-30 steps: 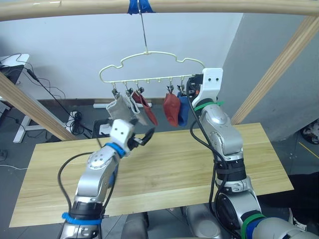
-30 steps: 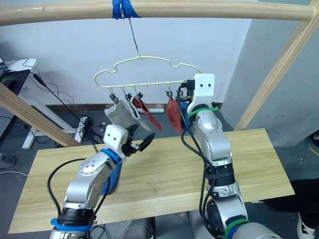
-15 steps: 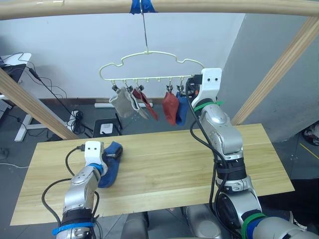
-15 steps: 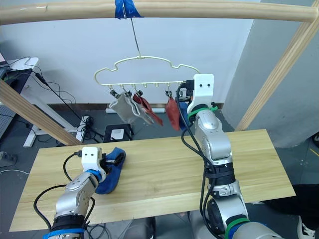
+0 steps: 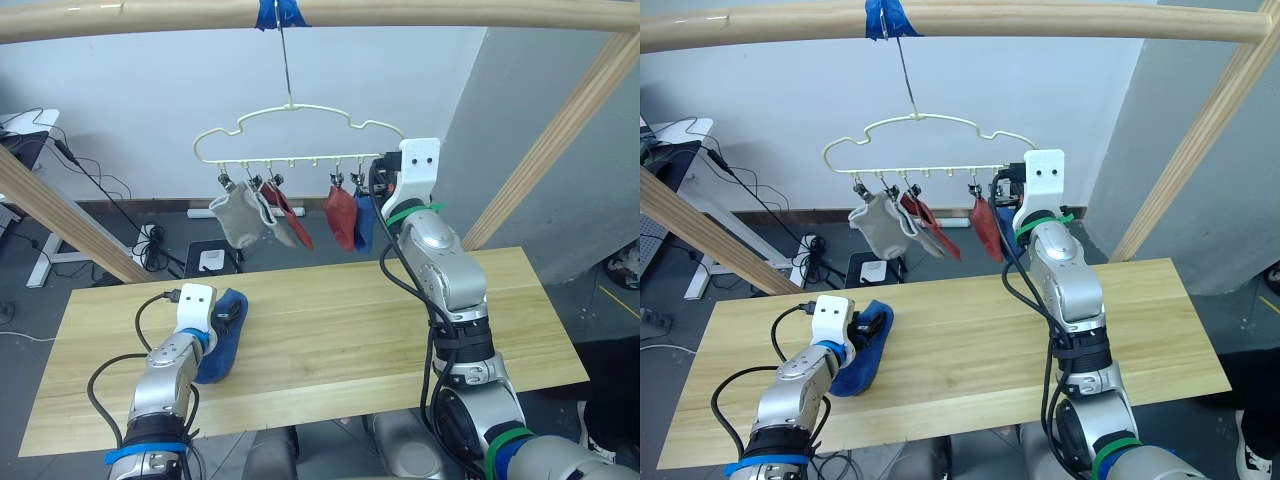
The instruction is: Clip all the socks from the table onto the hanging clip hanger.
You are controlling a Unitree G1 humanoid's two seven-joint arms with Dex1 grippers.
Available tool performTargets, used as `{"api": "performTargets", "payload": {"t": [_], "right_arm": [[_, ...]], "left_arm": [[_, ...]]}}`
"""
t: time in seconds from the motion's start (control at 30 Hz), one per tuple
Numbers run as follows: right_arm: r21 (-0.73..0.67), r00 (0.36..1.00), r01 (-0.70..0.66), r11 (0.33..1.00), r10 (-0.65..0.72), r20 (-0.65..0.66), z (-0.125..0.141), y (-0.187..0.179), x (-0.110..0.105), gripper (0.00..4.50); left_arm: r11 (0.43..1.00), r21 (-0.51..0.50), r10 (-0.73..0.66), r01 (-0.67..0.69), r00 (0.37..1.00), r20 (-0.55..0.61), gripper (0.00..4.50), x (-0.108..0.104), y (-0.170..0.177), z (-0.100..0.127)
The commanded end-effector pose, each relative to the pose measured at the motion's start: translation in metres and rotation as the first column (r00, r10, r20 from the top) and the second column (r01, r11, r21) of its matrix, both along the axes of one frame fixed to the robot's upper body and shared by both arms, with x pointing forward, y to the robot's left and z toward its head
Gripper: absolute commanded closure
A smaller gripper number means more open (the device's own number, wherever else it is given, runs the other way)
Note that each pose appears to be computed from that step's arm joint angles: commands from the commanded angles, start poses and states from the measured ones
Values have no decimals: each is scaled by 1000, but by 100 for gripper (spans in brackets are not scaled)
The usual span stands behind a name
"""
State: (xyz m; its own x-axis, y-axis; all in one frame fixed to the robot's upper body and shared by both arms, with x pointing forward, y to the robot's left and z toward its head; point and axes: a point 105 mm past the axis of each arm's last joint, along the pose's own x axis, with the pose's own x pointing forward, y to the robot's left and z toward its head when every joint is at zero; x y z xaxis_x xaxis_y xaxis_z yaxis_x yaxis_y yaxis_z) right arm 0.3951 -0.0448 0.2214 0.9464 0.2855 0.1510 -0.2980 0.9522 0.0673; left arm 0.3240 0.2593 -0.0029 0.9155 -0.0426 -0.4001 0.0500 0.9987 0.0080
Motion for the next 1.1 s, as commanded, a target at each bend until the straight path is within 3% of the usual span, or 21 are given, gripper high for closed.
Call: {"api": "performTargets", "payload": {"t": [0.03,0.37,0.43,0.53,0.57,0.67,0.73,0.8,0.87,1.0,1.1], "right_arm": [[23,997,-32,999,31,65,18,6,-7,450],[30,997,-29,999,27,67,19,6,-7,450],[31,997,-28,999,26,67,19,6,-7,450],[32,997,-23,999,21,69,20,5,-6,450],[31,997,-22,999,19,69,20,4,-6,450],[28,997,-18,999,16,70,21,3,-6,450],[26,997,-16,1000,14,70,21,3,-6,450],[25,997,-13,1000,11,70,21,2,-6,450],[25,997,-11,1000,10,71,21,2,-6,450],[25,997,-14,1000,12,71,22,3,-6,450],[24,997,-18,1000,16,72,22,4,-6,450]], "left_arm": [[1000,21,-2,3,999,-34,246,-7,1,-9],[996,51,-71,70,997,16,448,-3,-9,-1],[991,58,-123,120,992,42,448,0,-18,4],[961,-27,-270,275,955,126,448,10,-50,27],[917,-35,-387,398,906,173,448,14,-75,44],[647,5,-733,763,620,281,448,5,-159,94],[557,17,-790,830,524,316,448,1,-186,110],[513,40,-807,858,465,364,448,2,-211,126],[510,58,-802,858,449,395,448,7,-224,134],[625,86,-716,776,525,461,448,37,-246,146],[673,95,-672,733,553,493,448,50,-253,149]]}}
